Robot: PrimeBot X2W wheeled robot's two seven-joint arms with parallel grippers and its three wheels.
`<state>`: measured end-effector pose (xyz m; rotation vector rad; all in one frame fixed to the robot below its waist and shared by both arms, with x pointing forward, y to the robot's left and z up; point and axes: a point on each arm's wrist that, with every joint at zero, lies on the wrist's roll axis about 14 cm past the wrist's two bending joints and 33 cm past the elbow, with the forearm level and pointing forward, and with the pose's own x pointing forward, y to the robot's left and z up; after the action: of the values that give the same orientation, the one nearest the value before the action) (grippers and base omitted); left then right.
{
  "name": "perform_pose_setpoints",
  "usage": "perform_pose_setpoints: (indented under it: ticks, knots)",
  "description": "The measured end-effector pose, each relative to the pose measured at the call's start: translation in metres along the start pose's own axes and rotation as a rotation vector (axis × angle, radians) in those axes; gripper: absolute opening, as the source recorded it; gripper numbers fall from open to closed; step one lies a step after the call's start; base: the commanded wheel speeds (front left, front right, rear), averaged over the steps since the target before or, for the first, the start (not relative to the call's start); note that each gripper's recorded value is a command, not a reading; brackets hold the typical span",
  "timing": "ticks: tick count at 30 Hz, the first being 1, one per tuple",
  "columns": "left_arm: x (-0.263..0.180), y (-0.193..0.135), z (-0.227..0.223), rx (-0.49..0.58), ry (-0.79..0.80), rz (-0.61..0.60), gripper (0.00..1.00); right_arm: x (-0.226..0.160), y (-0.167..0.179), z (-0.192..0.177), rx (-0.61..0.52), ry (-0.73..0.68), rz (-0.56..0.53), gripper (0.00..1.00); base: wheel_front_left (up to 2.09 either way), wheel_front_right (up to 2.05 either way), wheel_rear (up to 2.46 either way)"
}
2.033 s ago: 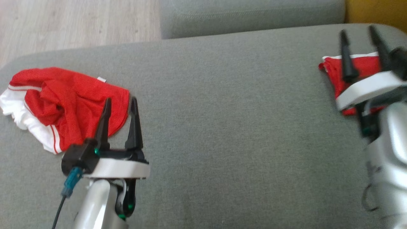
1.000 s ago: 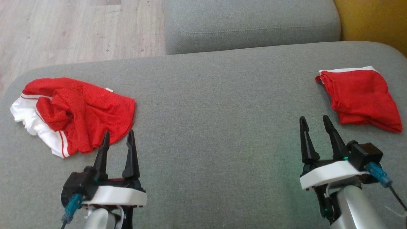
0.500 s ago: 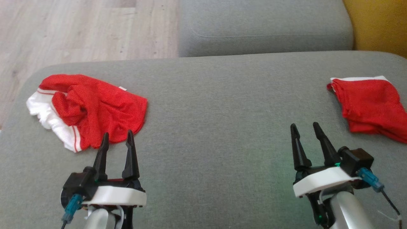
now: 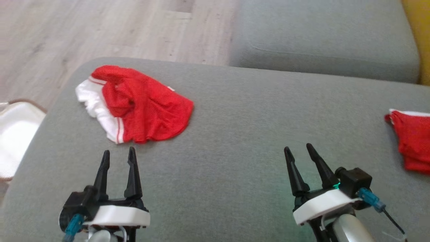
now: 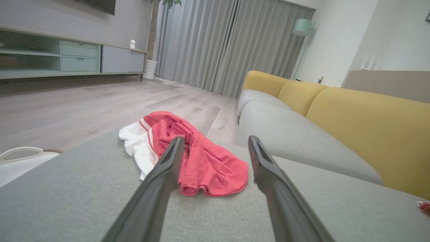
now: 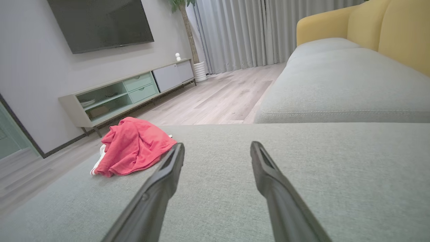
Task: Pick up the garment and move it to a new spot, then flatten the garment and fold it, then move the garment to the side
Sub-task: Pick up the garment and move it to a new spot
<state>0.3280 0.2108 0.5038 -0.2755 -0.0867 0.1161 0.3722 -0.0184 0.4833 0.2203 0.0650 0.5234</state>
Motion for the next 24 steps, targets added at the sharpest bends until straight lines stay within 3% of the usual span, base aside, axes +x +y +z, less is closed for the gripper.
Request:
perform_pose_setpoints:
  ticks: [13,20,24]
  knots:
    - [-0.037,0.046,0.010,0.014,-0.035,0.145,1.00,0.015,0.051,-0.005,0.003,0.024,0.156,1.00,0.00,0.00,0.00]
    - [-0.034,0.052,0.010,0.046,-0.026,0.147,1.00,0.016,0.049,-0.011,0.019,0.039,0.154,1.00,0.00,0.00,0.00]
    - [-0.010,0.055,0.016,0.100,-0.022,0.115,1.00,0.019,0.038,-0.018,0.033,0.054,0.125,1.00,0.00,0.00,0.00]
